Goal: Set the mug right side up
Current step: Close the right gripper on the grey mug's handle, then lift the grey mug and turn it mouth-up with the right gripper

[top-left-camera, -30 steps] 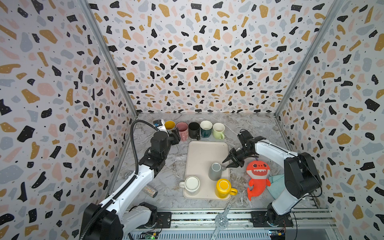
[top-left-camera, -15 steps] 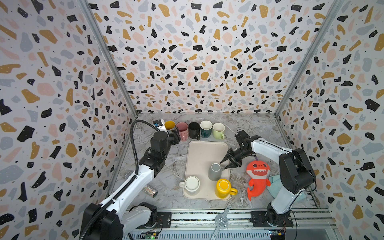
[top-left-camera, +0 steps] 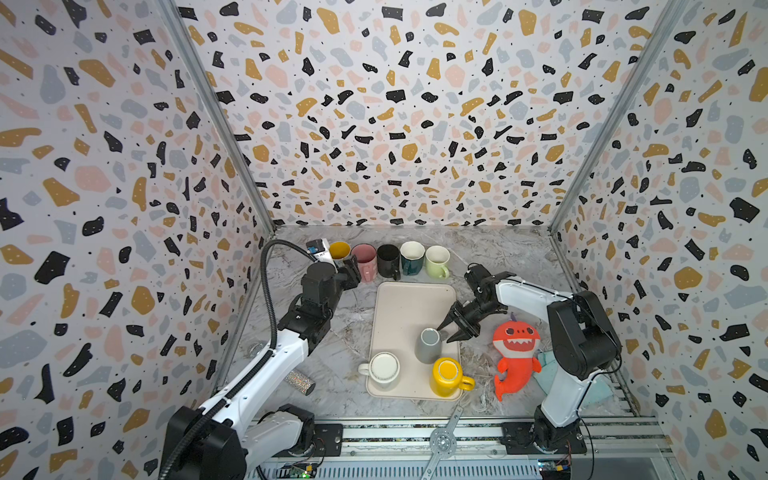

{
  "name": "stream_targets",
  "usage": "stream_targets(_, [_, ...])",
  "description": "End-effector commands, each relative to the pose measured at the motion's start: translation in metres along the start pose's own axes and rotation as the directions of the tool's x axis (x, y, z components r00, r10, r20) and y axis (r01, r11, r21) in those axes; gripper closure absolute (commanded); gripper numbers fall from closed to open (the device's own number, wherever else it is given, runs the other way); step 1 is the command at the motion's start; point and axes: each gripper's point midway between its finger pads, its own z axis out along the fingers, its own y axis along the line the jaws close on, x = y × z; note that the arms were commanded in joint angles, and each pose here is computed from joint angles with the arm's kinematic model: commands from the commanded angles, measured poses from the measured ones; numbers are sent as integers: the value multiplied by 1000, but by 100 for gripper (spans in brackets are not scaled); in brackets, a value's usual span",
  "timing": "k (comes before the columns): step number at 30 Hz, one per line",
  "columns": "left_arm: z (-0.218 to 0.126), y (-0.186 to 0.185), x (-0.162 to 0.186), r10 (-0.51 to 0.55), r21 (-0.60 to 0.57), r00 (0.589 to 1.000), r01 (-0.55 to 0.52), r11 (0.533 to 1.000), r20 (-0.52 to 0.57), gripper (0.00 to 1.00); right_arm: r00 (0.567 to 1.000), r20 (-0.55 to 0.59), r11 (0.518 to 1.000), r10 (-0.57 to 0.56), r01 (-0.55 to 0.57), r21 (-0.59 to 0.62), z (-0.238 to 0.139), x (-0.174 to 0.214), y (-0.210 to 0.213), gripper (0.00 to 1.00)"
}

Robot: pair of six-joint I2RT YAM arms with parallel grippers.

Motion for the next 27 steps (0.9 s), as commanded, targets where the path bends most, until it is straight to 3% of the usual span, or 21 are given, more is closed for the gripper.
stream_targets(1, [0, 3, -5, 17, -10, 1000, -17, 1000, 23, 33, 1000, -10, 1000, -27, 27, -2, -5, 5, 10, 54])
stream_targets(11, [1, 7, -3, 26, -27, 999, -25, 999, 19, 33, 999, -43, 999, -34, 34, -1, 7, -1, 18, 54])
stream_targets(27, [2, 13, -1, 33, -50, 999, -32, 998, 15, 32, 999, -42, 997, -34, 31, -75, 17, -15, 41, 68])
